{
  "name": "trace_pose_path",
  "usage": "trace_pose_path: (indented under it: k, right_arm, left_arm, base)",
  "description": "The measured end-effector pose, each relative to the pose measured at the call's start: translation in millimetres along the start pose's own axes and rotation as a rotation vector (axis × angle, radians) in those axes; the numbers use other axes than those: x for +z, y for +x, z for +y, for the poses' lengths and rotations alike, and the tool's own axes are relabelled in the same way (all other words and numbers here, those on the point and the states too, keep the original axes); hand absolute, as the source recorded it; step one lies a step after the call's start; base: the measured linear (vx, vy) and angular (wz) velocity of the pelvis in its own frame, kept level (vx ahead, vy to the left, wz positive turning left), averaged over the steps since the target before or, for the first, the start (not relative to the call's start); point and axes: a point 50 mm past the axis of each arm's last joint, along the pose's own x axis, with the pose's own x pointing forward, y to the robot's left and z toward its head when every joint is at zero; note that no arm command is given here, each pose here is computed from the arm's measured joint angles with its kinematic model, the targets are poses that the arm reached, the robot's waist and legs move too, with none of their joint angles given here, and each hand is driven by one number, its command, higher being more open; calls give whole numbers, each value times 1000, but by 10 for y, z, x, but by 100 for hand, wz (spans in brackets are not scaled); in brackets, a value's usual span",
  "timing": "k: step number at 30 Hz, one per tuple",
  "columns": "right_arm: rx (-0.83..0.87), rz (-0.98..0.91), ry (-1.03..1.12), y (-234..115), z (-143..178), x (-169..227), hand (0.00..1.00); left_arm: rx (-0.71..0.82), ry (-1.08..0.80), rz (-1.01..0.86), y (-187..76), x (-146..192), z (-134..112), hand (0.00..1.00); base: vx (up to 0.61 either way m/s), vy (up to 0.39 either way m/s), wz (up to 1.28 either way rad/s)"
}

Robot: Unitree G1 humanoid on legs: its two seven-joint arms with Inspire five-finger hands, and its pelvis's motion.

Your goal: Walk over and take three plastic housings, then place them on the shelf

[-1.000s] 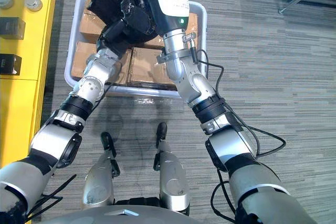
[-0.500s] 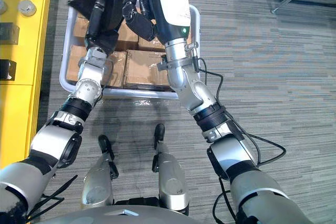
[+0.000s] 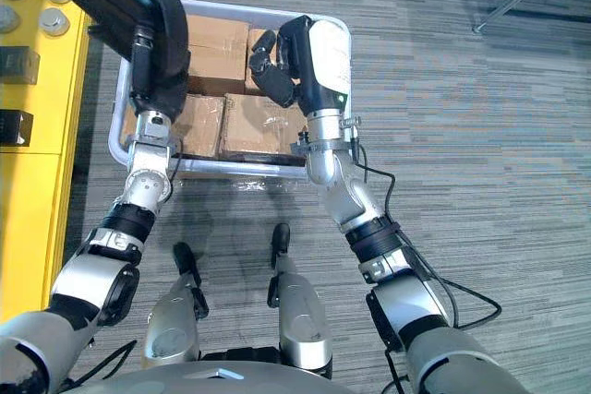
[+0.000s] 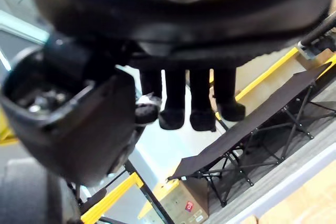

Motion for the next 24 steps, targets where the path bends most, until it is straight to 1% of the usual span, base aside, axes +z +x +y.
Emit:
trace_pose_path:
  k: [1, 3, 4, 5, 7, 9, 10, 11, 12, 13, 16, 20, 24]
  right_arm:
    - [3, 8, 5, -19, 9, -9, 100]
    - [-1, 49, 47, -129, 0, -46, 100]
    - [-8, 66, 63, -200, -21, -61, 100]
    - [-21, 106, 91, -356, -59, -97, 100]
    - [-35, 159, 118, -517, -104, -147, 100]
    - [-59, 282, 159, -829, -173, -270, 100]
    - [-54, 356, 159, -1041, -198, -344, 100]
    - [-46, 393, 157, -1152, -207, -379, 100]
    - [-25, 480, 177, -1363, -201, -446, 100]
    - [-5, 567, 213, -1565, -186, -489, 100]
    - [44, 698, 284, -1882, -121, -491, 100]
    - [93, 728, 346, -1978, -40, -433, 100]
    - [63, 735, 495, -1948, 40, -346, 100]
  left_arm:
    - [7, 23, 10, -33, -14, 24, 0]
    - [48, 168, 41, -161, -38, 68, 0]
    - [69, 261, 52, -223, -45, 73, 0]
    - [115, 408, 53, -343, -49, 77, 0]
    - [175, 559, 20, -485, -23, 59, 0]
    - [266, 763, -59, -760, 21, 23, 0]
    - [308, 867, -118, -942, 80, -9, 0]
    - [323, 906, -146, -1030, 118, -33, 0]
    - [356, 976, -203, -1191, 213, -81, 0]
    - [394, 1025, -254, -1332, 301, -119, 0]
    - [457, 1114, -343, -1549, 472, -182, 0]
    - [468, 1167, -348, -1698, 504, -222, 0]
    - [499, 1178, -253, -1831, 429, -159, 0]
  base:
    - [0, 0, 0]
    - [-1, 5, 2]
    - [13, 11, 4]
    - [0, 0, 0]
    - [30, 21, 7]
    - [56, 33, 11]
    - [71, 26, 7]
    - [95, 20, 8]
    - [97, 12, 11]
    - [98, 11, 9]
    - [69, 16, 1]
    - [-18, 13, 11]
    - [-49, 6, 32]
